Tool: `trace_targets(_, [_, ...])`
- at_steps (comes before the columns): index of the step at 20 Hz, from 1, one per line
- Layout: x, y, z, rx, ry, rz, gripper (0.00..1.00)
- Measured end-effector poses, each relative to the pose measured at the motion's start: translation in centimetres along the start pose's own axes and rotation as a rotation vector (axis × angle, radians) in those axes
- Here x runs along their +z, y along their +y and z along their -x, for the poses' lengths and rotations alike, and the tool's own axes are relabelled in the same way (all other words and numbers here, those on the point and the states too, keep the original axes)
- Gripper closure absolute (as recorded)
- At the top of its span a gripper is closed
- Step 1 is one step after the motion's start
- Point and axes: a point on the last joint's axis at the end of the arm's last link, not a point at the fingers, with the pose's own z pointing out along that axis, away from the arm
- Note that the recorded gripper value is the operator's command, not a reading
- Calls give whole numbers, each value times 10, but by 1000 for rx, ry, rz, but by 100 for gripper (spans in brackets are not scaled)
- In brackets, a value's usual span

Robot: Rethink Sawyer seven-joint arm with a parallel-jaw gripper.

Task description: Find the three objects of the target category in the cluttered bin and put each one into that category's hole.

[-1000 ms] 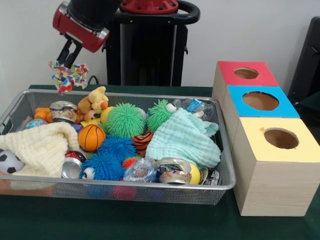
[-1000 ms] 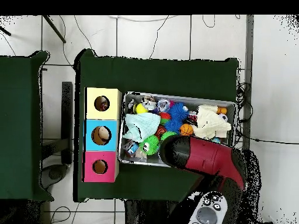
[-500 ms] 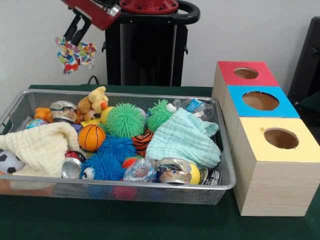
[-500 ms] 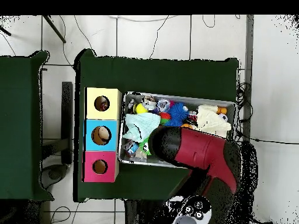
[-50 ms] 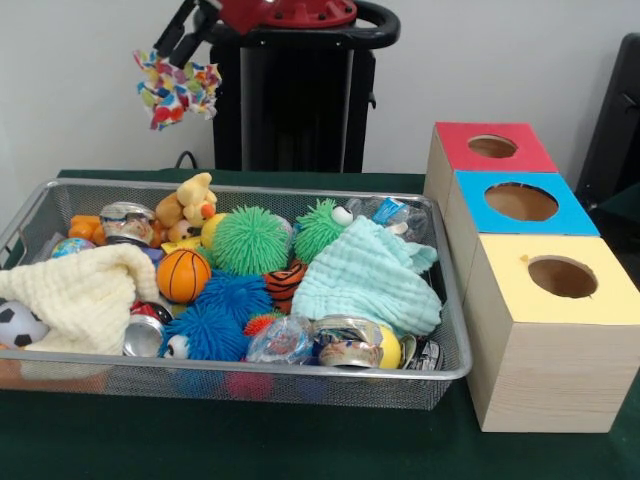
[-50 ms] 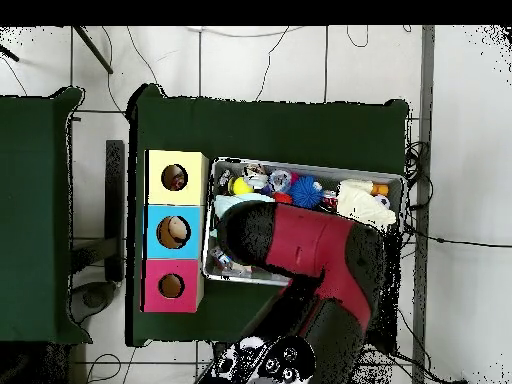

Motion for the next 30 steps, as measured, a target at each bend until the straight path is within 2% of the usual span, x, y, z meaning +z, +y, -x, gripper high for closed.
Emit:
trace_targets(6, [-21, 42, -5, 86, -26, -11, 100])
trace_targets(12, [-24, 84, -15, 197, -30, -40, 100])
trace_targets(14, [-21, 94, -19, 217, -30, -53, 100])
trace_targets(19, [-16, 114, -23, 237, -30, -71, 100])
trace_targets(25, [-13, 134, -19, 230, -13, -107, 100])
trace_targets(28, [-20, 138, -12, 238, 33, -129, 100])
trace_targets(30, [-30, 140, -8, 249, 81, -139, 100])
